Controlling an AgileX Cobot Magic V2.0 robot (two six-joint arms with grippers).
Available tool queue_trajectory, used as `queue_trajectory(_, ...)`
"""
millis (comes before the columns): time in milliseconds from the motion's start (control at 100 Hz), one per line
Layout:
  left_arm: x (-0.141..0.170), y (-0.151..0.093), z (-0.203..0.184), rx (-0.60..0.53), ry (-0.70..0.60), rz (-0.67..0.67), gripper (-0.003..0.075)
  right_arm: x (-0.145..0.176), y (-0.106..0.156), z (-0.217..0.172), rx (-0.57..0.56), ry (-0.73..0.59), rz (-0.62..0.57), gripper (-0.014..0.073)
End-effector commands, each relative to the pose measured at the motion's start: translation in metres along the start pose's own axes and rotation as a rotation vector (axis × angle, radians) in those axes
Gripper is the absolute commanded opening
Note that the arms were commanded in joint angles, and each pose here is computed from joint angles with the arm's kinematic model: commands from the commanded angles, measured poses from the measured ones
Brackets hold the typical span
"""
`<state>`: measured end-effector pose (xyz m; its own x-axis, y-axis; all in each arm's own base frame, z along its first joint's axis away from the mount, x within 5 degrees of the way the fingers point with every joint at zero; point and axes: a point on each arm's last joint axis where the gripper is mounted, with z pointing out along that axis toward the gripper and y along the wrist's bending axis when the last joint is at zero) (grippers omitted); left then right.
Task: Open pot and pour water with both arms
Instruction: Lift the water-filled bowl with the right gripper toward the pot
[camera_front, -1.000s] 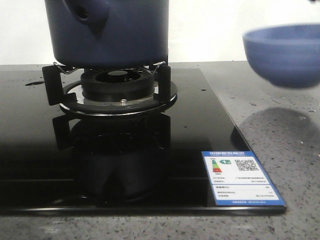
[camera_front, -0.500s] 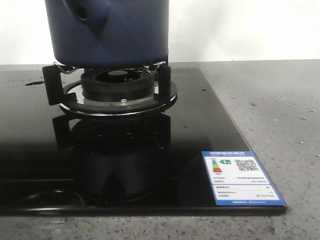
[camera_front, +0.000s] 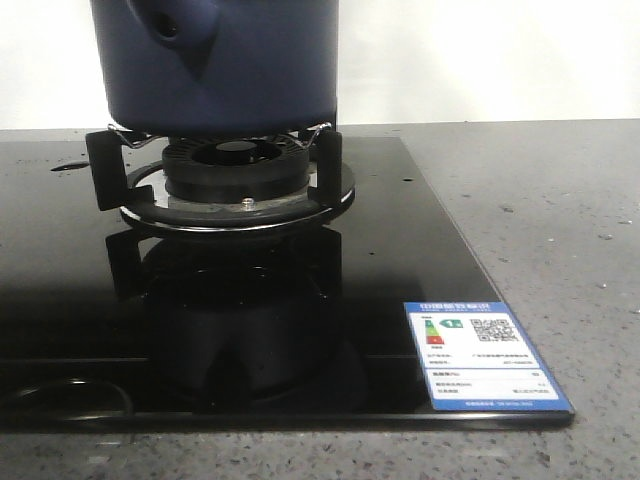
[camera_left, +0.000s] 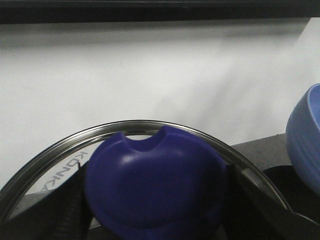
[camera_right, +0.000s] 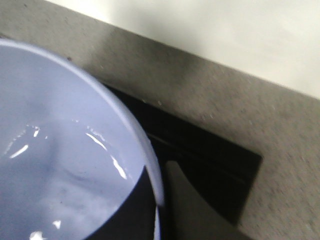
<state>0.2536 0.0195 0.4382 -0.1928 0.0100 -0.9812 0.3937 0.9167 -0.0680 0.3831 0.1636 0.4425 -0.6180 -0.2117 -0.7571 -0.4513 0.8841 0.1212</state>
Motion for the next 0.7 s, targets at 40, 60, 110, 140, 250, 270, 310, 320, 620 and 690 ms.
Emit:
queue_trajectory(40,-0.023,-0.005,-0.015,-0.023,-0.125,-0.031,0.0363,-0.027,0.018,-0.037,-0.036,-0.275,-0.027,-0.0057)
queue_trajectory(60,-0.023,-0.005,-0.015,-0.024,-0.125,-0.031,0.0362,-0.028,0.02,-0.036,-0.038,-0.289,-0.028,-0.0057)
queue_trajectory(110,-0.023,-0.005,-0.015,-0.024,-0.125,-0.031,0.0363,-0.029,0.022,-0.033,-0.041,-0.314,-0.032,-0.0057)
queue_trajectory(140,-0.023,-0.005,-0.015,-0.024,-0.125,-0.031,0.0362,-0.03,0.022,-0.032,-0.041,-0.329,-0.032,-0.0057)
queue_trajectory(250,-0.023,-0.005,-0.015,-0.022,-0.124,-0.031,0.0362,-0.029,0.023,-0.022,-0.038,-0.359,-0.054,-0.0057)
queue_trajectory(270,-0.023,-0.005,-0.015,-0.021,-0.123,-0.031,0.0362,-0.029,0.023,-0.022,-0.035,-0.367,-0.06,-0.0057)
queue_trajectory(310,-0.023,-0.005,-0.015,-0.021,-0.123,-0.031,0.0362,-0.028,0.026,-0.019,-0.037,-0.381,-0.07,-0.0057)
queue_trajectory(320,-0.023,-0.005,-0.015,-0.021,-0.123,-0.031,0.0362,-0.028,0.026,-0.019,-0.035,-0.39,-0.073,-0.0057)
queue_trajectory(620,-0.023,-0.005,-0.015,-0.014,-0.12,-0.031,0.0362,-0.006,0.037,-0.022,0.003,-0.638,-0.141,-0.0057)
queue_trajectory(690,-0.023,-0.005,-0.015,-0.014,-0.12,-0.031,0.0363,0.003,0.035,-0.02,0.021,-0.69,-0.144,-0.0057)
